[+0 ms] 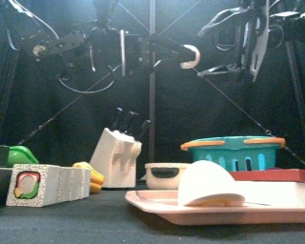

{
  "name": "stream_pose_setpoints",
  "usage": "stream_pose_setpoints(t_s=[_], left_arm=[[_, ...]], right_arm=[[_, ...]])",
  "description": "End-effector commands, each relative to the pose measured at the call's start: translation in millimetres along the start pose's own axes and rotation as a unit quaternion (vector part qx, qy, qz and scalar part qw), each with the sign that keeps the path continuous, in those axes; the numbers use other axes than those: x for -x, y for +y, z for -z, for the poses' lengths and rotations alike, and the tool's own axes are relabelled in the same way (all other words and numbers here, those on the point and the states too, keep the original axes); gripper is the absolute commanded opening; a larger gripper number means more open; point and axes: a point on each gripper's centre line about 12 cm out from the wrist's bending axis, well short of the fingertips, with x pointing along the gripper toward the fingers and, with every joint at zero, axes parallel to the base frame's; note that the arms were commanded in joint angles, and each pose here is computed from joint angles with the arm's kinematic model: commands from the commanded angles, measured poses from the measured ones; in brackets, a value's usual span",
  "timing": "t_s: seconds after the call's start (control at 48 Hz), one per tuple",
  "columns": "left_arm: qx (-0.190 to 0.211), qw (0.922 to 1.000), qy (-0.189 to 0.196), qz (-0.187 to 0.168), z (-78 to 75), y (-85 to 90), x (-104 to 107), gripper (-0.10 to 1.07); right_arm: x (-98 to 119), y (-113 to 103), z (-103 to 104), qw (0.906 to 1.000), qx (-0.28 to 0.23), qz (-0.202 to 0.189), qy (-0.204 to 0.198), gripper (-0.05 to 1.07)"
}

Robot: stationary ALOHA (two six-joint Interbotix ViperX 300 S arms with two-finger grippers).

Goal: Hand over egg half

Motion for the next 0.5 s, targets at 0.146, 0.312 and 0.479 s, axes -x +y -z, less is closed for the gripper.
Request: stream_pose_setpoints(t_s=[0.146,0.312,0.479], left_arm=[[0.001,0.9997,-0.018,-0.014,-10.1,5.8,-8.0,0.69],[0.002,0.9997,-0.017,-0.016,-8.8,7.2,-8.7,0.69],[0.001,0.9998,-0.014,-0.017,-6.3,7.3,-8.9,0.69]], right_arm=[[-8.0,7.8,-12.3,0.9998,0.016,-0.010,-0.008,1.02],[-10.7,9.3,-15.1,0.9997,0.019,-0.012,-0.008,1.02],[-11.2,11.4,-16.4,0.9995,0.025,-0.017,-0.009,1.02]])
